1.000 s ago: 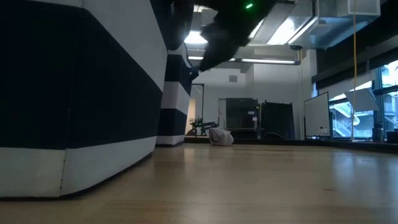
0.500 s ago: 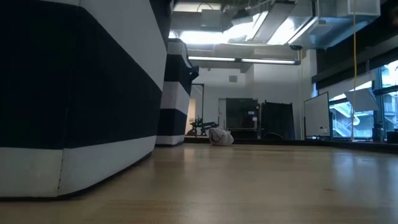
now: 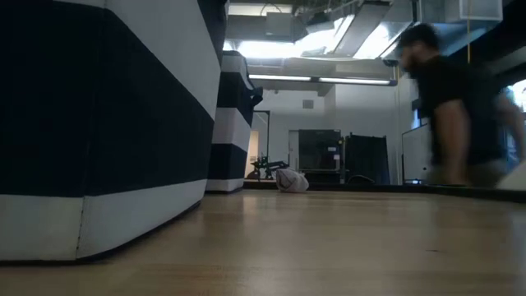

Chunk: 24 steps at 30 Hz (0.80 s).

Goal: Sort clothes
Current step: Put the blue checkered long sleeve into the bottom blue laundry organizer

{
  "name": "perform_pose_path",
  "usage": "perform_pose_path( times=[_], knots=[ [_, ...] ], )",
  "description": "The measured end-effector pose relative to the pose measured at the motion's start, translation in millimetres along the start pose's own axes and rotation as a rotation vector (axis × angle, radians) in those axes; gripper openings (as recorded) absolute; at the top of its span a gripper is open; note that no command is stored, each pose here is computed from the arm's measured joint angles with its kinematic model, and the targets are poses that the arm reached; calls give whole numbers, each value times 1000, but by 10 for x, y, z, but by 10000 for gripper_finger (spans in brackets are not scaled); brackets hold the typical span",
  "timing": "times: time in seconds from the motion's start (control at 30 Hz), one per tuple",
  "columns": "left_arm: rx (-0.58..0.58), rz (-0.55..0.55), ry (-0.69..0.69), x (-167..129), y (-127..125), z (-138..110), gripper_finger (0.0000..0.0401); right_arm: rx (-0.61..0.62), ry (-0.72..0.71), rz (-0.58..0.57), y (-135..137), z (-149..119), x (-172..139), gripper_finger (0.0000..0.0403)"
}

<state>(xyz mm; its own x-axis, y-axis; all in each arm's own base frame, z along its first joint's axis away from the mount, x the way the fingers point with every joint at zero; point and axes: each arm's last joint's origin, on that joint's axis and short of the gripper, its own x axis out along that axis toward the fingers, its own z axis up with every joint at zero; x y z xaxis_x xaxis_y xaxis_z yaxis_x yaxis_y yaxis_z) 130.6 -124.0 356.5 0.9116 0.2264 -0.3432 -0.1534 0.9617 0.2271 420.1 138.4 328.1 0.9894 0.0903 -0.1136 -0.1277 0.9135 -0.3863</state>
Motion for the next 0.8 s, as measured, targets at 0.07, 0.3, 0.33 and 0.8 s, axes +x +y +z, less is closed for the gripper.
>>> perform_pose_path(
  times=[0.07,0.3,0.33,0.8],
  knots=[
    [27,86,-52,1,11,39,198,-9,20,18,108,-64,47,186],
    [119,275,-87,108,71,114,198,-5,41,11,218,-110,90,186],
    [124,294,-80,134,89,118,198,-4,40,12,218,-109,90,186],
    [232,-310,289,650,-436,-145,198,-14,48,2,276,-84,60,186]
  ],
)
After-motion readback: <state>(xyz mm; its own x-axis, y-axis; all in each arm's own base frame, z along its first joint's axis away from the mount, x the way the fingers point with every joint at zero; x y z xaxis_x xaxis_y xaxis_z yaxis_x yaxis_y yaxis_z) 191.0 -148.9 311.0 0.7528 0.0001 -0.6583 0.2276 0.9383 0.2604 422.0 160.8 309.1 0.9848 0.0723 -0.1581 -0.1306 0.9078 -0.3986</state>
